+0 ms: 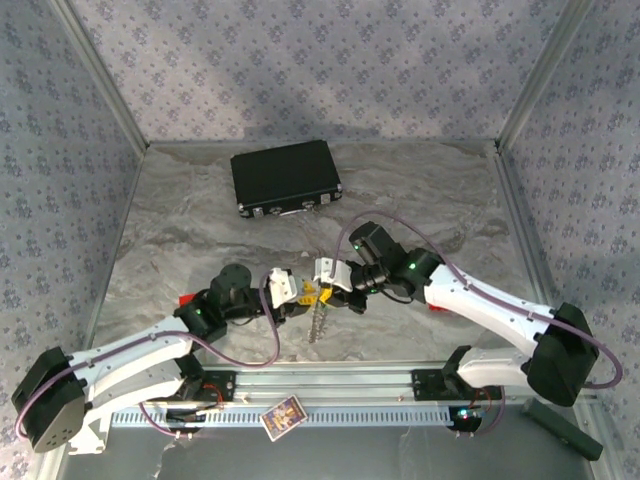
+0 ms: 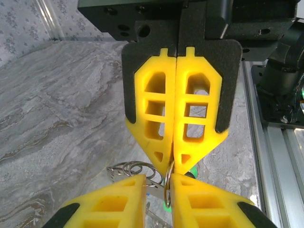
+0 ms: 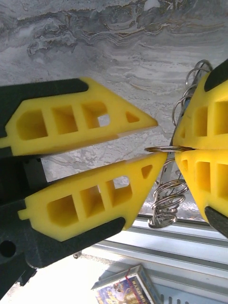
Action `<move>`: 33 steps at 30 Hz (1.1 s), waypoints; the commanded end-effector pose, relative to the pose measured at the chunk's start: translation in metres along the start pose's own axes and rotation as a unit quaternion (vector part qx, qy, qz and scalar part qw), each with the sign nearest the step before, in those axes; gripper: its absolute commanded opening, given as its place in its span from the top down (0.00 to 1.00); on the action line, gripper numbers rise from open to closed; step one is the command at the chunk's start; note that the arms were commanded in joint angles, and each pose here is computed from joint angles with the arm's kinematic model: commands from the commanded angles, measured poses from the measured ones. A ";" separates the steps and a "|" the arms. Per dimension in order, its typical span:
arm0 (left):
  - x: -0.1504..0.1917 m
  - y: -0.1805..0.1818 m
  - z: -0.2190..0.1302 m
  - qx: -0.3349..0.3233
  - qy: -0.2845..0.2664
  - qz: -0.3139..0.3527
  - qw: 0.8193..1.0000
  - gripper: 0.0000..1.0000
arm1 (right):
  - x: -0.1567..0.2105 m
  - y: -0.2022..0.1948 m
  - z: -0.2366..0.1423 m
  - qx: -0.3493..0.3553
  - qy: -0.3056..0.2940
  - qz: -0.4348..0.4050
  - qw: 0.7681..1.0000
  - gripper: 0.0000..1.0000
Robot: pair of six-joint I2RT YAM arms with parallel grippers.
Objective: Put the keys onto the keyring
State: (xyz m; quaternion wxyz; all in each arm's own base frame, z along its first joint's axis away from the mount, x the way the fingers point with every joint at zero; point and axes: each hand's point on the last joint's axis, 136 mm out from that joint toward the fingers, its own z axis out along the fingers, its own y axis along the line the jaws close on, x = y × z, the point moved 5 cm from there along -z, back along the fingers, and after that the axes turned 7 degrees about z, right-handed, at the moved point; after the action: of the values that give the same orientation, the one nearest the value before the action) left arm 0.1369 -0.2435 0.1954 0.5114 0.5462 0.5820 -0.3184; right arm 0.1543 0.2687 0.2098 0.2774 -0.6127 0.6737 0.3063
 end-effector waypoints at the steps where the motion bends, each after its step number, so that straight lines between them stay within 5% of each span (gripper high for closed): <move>1: -0.008 -0.002 0.002 0.023 0.005 0.015 1.000 0.81 | -0.003 0.004 -0.003 0.000 0.024 -0.025 0.999 1.00; 11: -0.010 -0.003 0.004 0.036 0.006 0.020 0.999 1.00 | -0.010 0.006 -0.003 0.004 0.008 -0.025 1.000 1.00; 16: -0.008 -0.004 0.001 0.024 -0.007 0.017 1.000 1.00 | -0.001 0.000 -0.009 0.015 -0.017 0.026 0.999 0.72; 33: -0.004 -0.001 -0.003 -0.014 -0.055 -0.005 0.998 1.00 | 0.023 -0.007 -0.001 0.078 -0.060 0.076 0.992 0.69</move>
State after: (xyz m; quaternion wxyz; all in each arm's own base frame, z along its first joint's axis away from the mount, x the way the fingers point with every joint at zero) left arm 0.1354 -0.2410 0.1834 0.5196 0.5306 0.5831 -0.3292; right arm 0.1548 0.2487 0.1881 0.3197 -0.5287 0.7240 0.3067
